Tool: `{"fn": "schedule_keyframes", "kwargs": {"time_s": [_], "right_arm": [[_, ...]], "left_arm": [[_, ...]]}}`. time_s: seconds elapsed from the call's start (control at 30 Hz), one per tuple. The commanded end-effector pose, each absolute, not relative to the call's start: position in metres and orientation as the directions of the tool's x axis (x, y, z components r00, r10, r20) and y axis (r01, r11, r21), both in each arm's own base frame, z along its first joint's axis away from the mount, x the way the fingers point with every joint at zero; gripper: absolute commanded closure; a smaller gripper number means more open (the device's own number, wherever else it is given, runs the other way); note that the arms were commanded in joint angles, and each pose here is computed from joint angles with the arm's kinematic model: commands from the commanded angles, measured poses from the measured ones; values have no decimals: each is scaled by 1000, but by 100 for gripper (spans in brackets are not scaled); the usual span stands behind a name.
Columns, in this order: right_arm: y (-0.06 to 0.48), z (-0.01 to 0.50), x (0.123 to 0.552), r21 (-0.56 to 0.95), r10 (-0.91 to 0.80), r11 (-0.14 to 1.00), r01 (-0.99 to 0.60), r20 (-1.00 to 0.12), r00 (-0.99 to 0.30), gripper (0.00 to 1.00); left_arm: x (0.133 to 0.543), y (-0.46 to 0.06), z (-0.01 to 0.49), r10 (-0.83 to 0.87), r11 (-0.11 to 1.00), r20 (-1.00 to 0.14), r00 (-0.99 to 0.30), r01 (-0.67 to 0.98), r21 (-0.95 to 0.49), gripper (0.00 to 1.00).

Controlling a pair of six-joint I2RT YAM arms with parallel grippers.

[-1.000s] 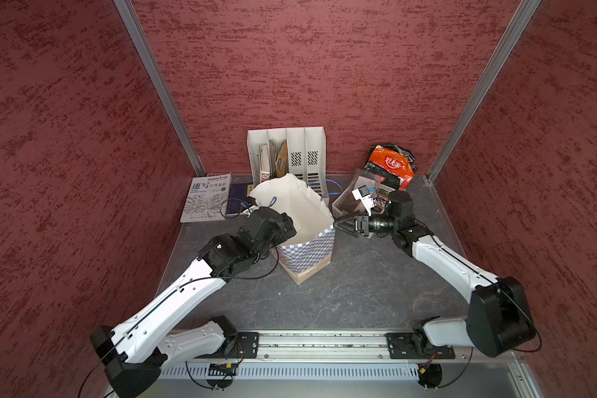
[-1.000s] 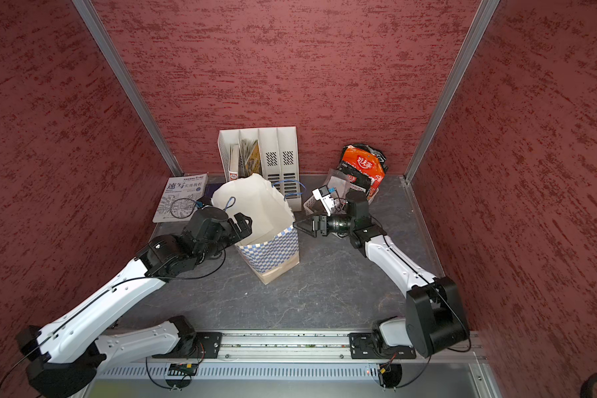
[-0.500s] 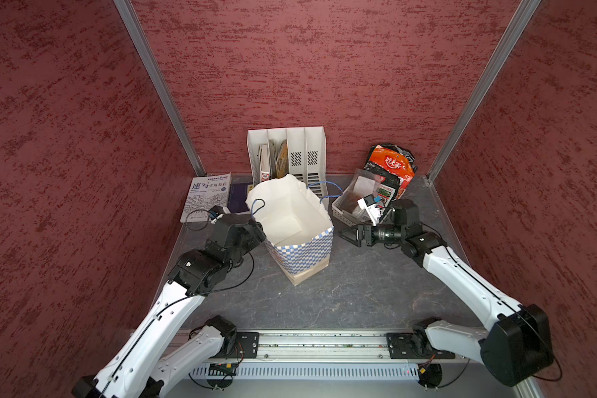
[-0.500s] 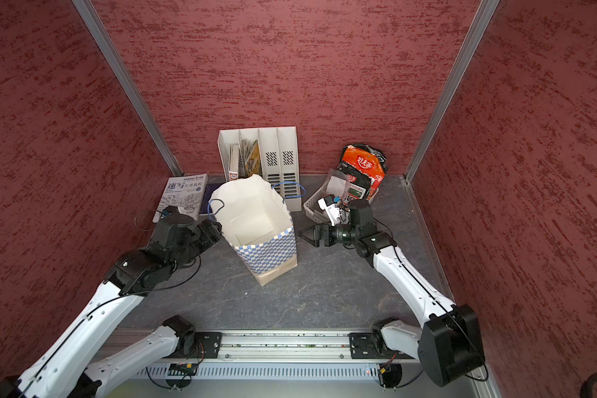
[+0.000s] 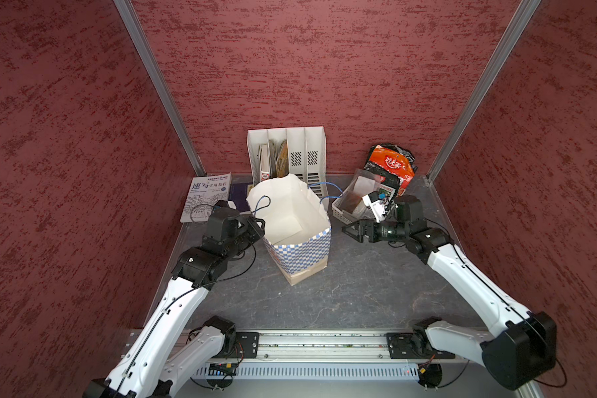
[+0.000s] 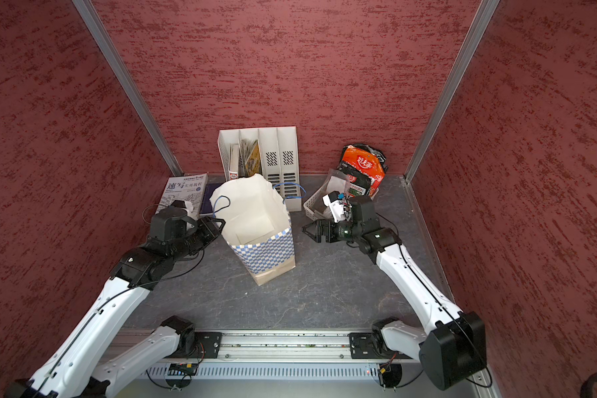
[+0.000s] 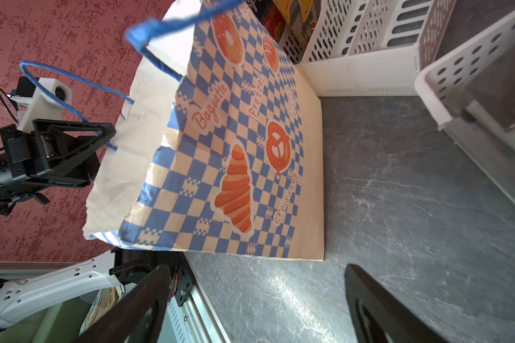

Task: Place the condiment packets inside the bag
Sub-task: Adjust the paper bag at the center of the board.

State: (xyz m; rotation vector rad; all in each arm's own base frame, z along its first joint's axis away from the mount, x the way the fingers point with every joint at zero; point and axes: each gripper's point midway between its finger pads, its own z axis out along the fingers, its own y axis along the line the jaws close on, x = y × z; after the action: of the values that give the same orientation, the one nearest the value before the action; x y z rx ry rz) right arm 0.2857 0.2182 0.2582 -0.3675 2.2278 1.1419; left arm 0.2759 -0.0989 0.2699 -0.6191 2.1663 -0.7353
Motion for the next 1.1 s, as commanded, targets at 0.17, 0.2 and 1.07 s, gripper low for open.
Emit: {"fn": "schedule_keyframes", "kwargs": {"time_s": [0.17,0.2,1.07], "right_arm": [[225,298,269,588,-17,630,-507,-642,-766,5],[228,303,268,583,-21,631,-512,-646,-763,5],[179,273,355,335,-11,889,-313,-666,-746,2]], "left_arm": [[281,-102,290,-637,623,-455,-622,-67,-779,93],[279,-102,296,-632,614,-461,-623,-40,-788,97],[226,-54,301,-503,772,-547,-669,-63,-633,100]]}}
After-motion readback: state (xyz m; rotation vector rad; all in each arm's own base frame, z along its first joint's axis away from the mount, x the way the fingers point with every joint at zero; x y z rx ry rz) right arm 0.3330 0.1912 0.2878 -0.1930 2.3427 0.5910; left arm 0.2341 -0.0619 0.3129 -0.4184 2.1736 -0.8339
